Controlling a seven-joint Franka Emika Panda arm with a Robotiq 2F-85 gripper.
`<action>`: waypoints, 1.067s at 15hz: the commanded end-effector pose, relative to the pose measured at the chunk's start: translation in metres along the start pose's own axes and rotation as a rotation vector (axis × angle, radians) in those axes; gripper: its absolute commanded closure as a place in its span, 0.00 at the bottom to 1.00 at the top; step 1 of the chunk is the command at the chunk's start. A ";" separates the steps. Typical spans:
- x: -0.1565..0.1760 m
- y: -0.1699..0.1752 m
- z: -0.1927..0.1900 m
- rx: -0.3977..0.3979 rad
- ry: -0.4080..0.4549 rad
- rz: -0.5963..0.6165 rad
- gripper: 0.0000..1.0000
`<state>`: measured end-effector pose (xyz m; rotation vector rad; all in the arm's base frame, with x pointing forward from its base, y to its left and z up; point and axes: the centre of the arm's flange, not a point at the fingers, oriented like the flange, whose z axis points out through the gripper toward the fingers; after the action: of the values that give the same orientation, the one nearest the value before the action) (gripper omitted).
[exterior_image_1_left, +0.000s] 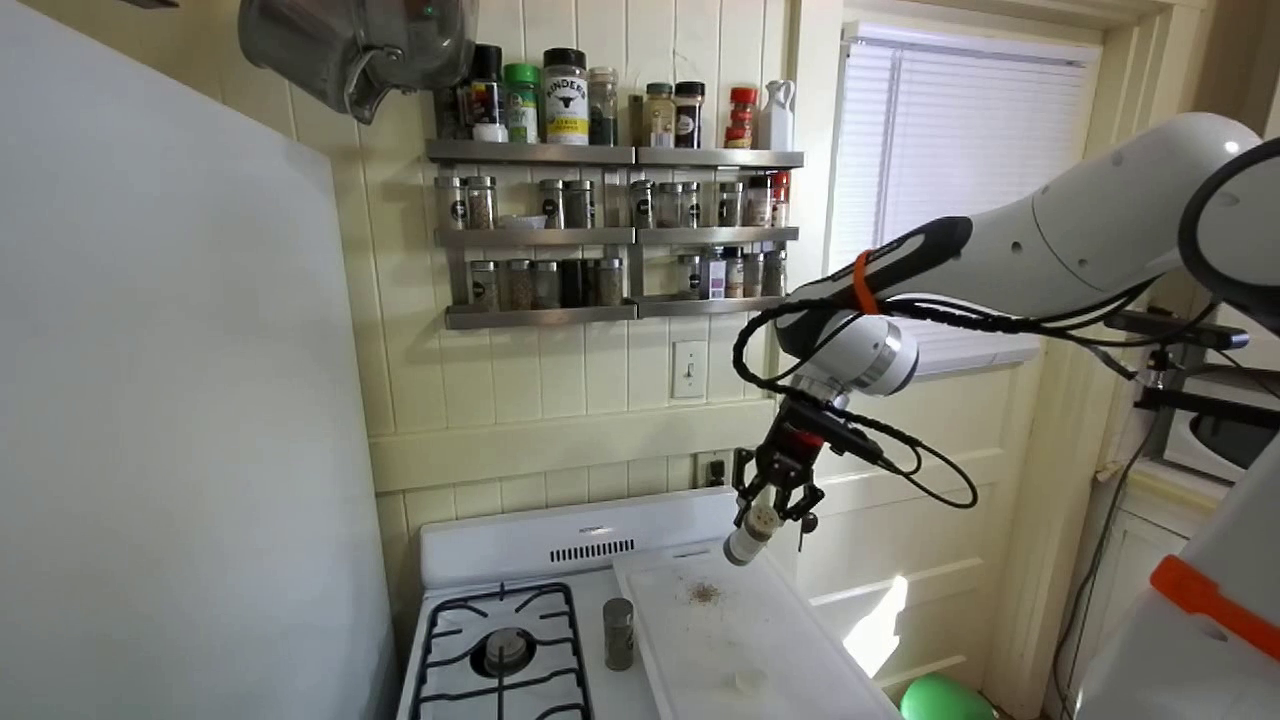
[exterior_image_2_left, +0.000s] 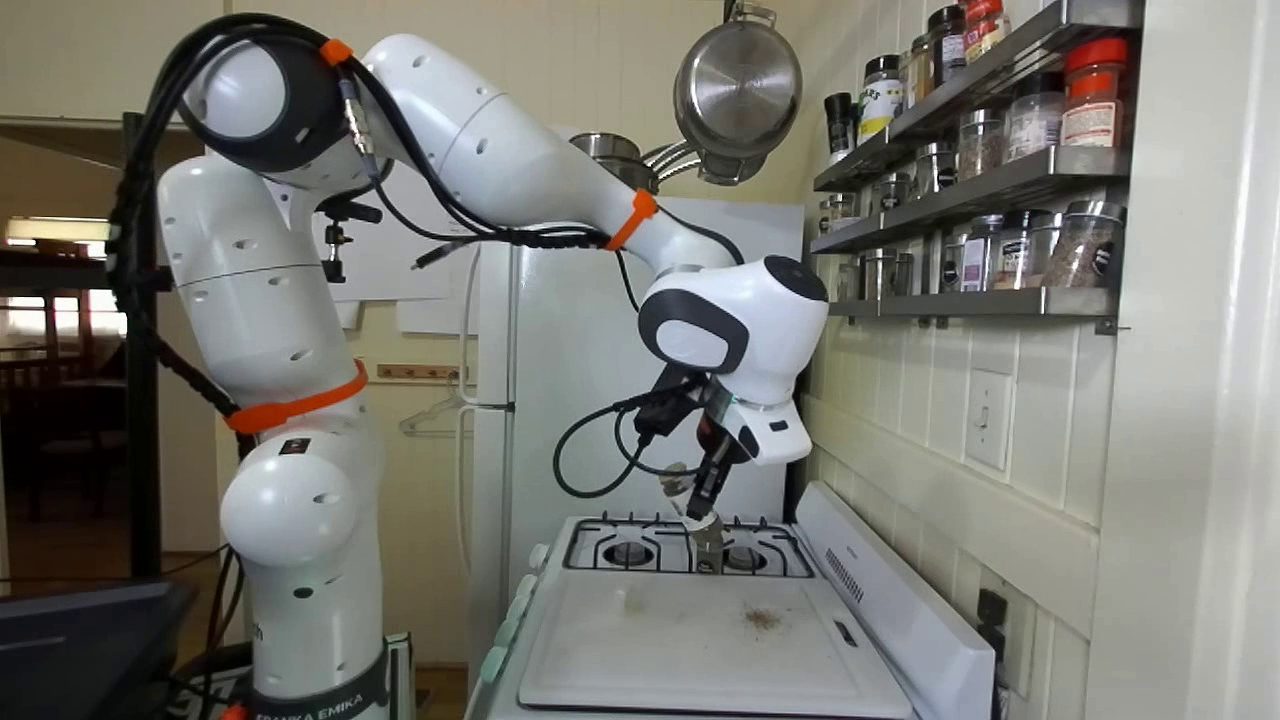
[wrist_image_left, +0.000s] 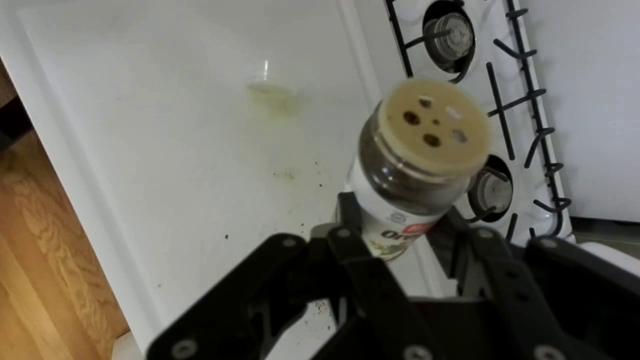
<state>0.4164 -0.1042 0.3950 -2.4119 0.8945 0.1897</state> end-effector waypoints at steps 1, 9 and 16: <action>0.022 0.016 0.004 0.022 -0.095 -0.001 0.87; 0.059 0.054 0.018 0.039 -0.266 0.065 0.87; 0.085 0.062 0.029 -0.020 -0.415 0.195 0.87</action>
<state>0.4262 -0.1661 0.3209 -2.2282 0.8916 0.6387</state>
